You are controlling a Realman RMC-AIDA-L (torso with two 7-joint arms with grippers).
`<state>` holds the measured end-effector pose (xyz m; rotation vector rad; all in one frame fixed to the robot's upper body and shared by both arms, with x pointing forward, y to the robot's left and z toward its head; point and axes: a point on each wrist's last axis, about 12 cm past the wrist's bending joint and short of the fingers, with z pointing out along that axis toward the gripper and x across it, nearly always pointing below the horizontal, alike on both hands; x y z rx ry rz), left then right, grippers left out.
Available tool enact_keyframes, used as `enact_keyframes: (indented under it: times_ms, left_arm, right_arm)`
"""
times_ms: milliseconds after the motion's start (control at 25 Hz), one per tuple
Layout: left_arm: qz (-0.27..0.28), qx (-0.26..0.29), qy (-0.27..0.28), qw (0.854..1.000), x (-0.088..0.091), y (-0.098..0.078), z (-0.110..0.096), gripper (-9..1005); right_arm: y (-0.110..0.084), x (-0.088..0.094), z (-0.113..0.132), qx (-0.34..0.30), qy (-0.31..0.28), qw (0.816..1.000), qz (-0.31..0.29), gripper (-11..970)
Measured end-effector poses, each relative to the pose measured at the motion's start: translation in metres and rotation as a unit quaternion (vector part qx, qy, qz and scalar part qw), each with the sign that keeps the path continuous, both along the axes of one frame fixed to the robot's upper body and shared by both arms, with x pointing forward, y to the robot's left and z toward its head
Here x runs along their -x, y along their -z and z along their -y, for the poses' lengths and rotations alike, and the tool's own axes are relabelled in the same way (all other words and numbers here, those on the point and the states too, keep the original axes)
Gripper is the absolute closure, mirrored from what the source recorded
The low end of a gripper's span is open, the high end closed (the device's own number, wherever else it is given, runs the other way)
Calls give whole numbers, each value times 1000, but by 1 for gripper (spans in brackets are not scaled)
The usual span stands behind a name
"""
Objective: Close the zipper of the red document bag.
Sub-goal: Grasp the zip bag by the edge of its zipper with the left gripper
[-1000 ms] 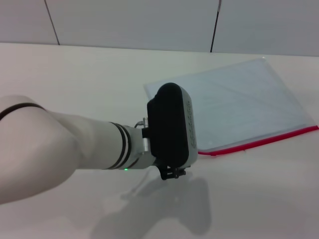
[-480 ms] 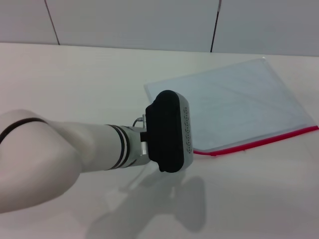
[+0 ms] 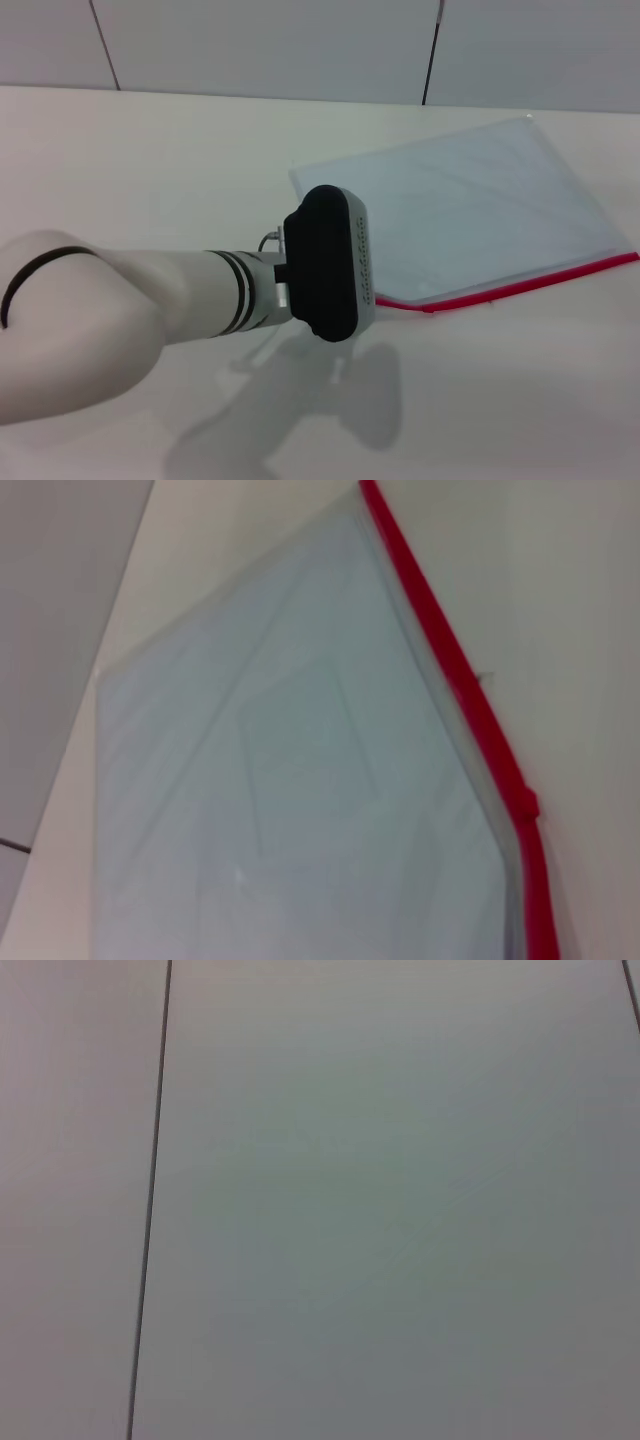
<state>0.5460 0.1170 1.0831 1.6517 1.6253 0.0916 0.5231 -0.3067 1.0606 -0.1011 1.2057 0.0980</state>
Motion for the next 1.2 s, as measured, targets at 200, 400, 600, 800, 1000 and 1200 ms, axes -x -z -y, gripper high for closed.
enact_keyframes:
  times_ms: [200, 400, 600, 800, 1000, 1200]
  left_arm:
    - [11, 5, 4, 1000, 0, 2, 2, 487]
    - [23, 2, 13, 1000, 0, 7, 3, 567]
    - [27, 2, 14, 1000, -2, 11, 4, 769]
    - [36, 8, 16, 999, -1, 13, 5, 893]
    - [51, 16, 17, 998, 2, 15, 5, 929]
    - [123, 55, 6, 991, 9, 14, -6, 944]
  right_arm:
    - [0, 0, -1, -1, -1, 1000, -1, 91]
    - [1, 0, -1, -1, -1, 1000, -1, 92]
    - [1, 0, -1, -2, 0, 1000, -1, 93]
    - [0, 0, -1, -2, -1, 1000, -1, 93]
    - [1, 1, -1, 1, -2, 1000, -2, 94]
    - [-2, -2, -8, 59, -65, 996, 3, 95]
